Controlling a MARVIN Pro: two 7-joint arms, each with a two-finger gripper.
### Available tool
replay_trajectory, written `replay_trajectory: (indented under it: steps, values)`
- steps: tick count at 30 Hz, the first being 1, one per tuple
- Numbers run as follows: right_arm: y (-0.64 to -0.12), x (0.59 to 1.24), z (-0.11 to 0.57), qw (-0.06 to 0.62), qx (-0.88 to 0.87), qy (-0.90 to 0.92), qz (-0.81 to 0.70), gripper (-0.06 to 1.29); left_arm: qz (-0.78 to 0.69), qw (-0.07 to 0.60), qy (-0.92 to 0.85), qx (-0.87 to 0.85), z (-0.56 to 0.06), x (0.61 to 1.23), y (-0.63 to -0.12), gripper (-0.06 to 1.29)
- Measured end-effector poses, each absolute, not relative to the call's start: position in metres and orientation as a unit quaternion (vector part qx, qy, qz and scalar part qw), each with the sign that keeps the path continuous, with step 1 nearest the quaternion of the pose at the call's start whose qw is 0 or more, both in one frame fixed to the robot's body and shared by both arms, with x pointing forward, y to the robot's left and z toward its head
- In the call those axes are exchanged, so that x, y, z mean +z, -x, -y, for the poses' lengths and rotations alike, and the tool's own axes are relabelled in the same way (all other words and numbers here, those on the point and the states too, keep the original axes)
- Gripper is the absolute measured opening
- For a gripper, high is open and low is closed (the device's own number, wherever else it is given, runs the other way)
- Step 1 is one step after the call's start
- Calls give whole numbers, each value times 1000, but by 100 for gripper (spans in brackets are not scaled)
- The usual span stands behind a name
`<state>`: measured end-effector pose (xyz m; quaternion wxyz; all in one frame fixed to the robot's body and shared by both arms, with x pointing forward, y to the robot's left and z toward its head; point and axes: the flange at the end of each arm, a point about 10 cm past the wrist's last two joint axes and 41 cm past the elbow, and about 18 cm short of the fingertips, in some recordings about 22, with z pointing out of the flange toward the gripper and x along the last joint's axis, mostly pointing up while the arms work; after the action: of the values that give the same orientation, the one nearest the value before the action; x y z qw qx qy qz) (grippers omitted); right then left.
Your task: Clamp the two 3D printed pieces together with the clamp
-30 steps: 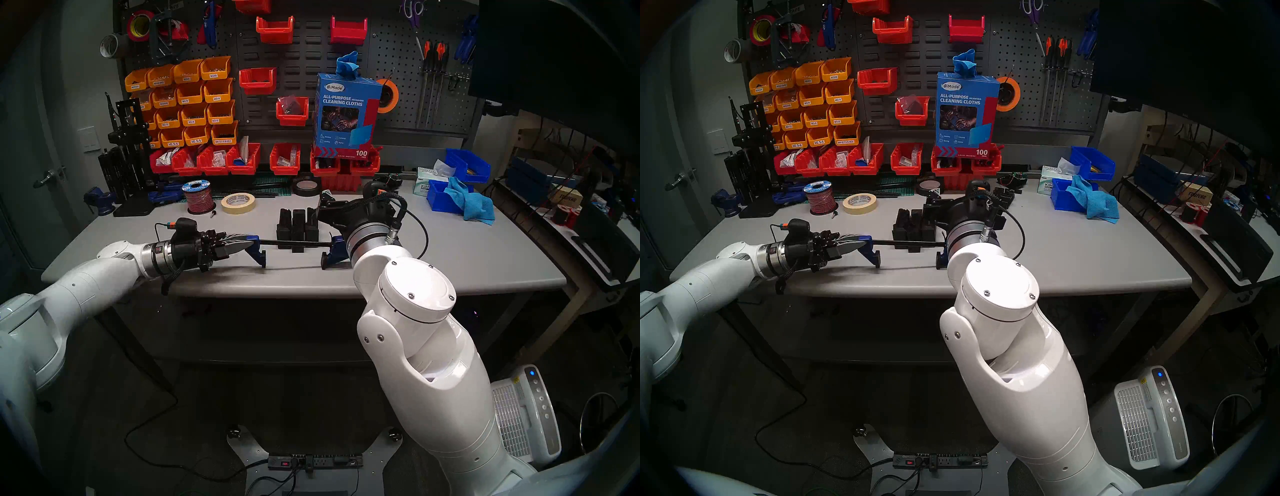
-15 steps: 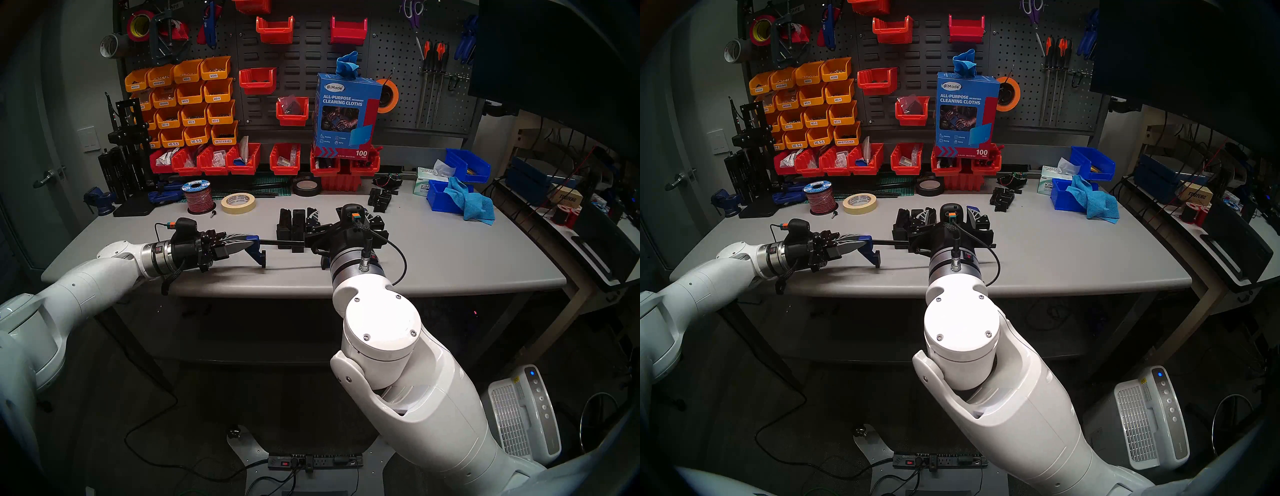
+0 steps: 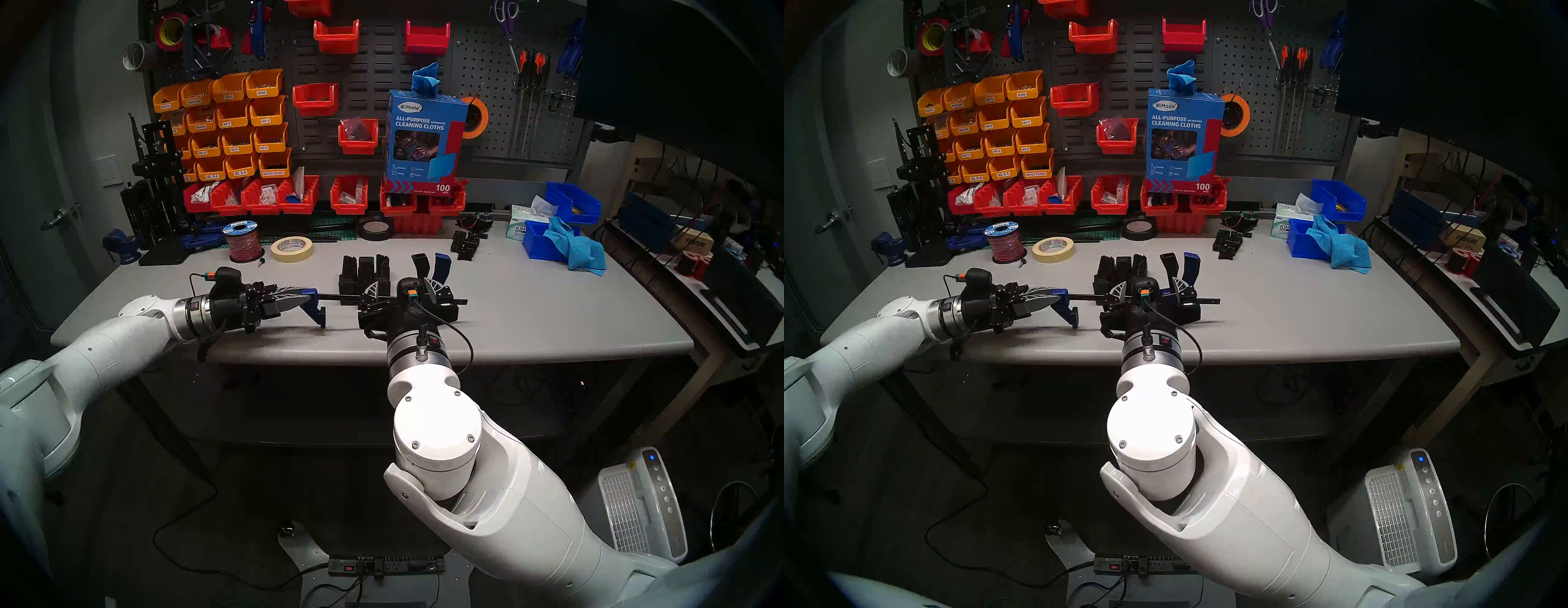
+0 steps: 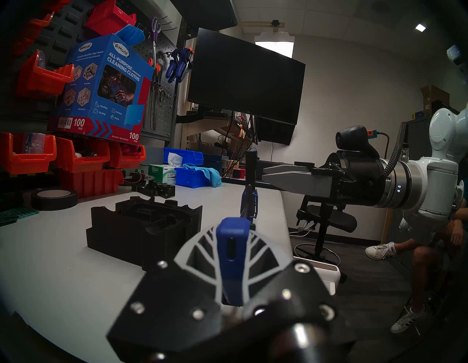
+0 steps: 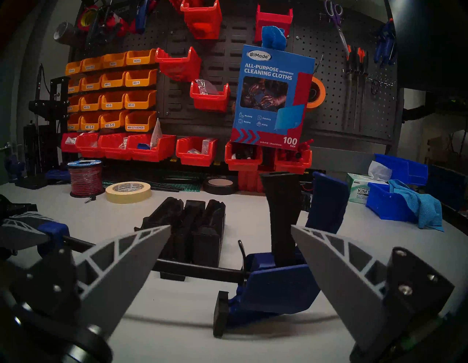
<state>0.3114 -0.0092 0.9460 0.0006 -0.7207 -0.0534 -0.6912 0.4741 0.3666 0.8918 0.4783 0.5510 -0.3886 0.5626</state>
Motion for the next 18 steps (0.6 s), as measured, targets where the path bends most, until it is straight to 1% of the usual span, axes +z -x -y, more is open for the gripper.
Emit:
replay_trajectory:
  steps: [18]
  values:
    - [-304, 947, 2, -21, -700, 713, 15, 124, 389, 478, -551, 563, -367, 892, -474, 8]
